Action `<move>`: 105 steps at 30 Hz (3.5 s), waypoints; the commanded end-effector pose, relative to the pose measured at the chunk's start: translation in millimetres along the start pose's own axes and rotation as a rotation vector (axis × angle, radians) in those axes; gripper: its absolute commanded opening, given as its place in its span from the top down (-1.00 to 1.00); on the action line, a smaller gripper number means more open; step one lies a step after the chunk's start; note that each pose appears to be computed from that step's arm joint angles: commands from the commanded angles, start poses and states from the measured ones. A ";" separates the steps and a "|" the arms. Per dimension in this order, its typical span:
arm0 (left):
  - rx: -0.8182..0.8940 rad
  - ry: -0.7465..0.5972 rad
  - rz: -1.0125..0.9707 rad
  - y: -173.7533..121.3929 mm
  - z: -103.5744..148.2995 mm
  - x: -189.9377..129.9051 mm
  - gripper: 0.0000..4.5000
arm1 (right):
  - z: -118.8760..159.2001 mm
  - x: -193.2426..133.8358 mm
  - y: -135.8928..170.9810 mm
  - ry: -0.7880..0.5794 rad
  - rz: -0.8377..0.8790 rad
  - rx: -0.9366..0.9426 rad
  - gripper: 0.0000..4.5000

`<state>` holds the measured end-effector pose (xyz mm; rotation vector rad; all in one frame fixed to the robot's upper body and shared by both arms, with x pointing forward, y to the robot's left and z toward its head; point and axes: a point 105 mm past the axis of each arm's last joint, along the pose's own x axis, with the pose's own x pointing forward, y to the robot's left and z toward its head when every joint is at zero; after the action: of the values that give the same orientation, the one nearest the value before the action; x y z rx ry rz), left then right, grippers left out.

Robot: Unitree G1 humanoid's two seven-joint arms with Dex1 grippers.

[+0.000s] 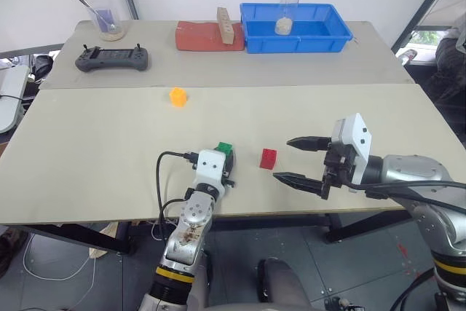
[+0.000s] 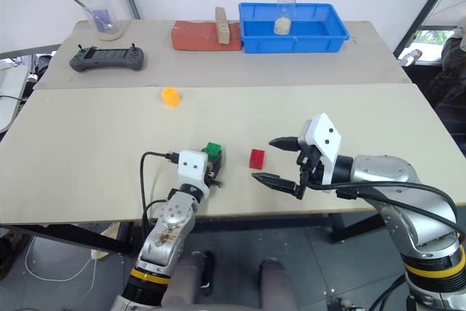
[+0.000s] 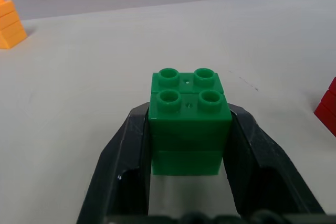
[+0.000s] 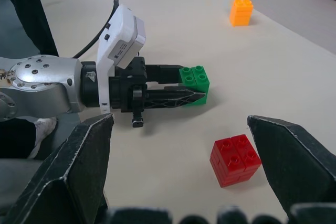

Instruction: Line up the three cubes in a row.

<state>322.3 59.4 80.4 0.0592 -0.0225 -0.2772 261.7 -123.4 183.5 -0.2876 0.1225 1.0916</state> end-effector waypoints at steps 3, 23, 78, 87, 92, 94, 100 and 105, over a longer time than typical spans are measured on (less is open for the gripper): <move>-0.015 -0.074 -0.024 -7.5 17.4 3.8 -0.96 | 12.1 -4.5 -0.7 -0.026 -0.016 -0.049 -1.00; 0.058 0.062 -0.130 78.0 25.1 -96.3 -0.96 | 14.9 9.0 -9.6 -0.091 -0.030 -0.084 -1.00; 0.014 -0.007 0.221 171.2 70.2 112.9 -0.96 | 72.4 31.6 -25.1 -0.160 -0.177 -0.095 -1.00; 0.001 -0.006 0.225 173.0 74.4 114.2 0.68 | 72.2 31.1 -24.9 -0.161 -0.176 -0.093 -1.00; 0.004 -0.011 0.227 173.5 76.2 114.4 0.96 | 72.4 31.3 -25.1 -0.161 -0.176 -0.093 -1.00; 0.001 -0.018 0.222 172.4 77.3 114.8 0.96 | 71.7 31.3 -25.1 -0.160 -0.176 -0.091 -1.00; -0.001 -0.061 0.212 167.3 83.7 116.3 0.96 | 68.8 31.7 -25.6 -0.157 -0.176 -0.087 -1.00; 0.025 -0.114 0.190 159.0 92.3 117.7 0.96 | 68.1 32.5 -26.0 -0.159 -0.174 -0.085 -1.00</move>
<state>474.7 179.6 156.5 0.0440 -0.0341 -0.0747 300.1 -83.8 232.0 -0.2598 -0.0201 0.9538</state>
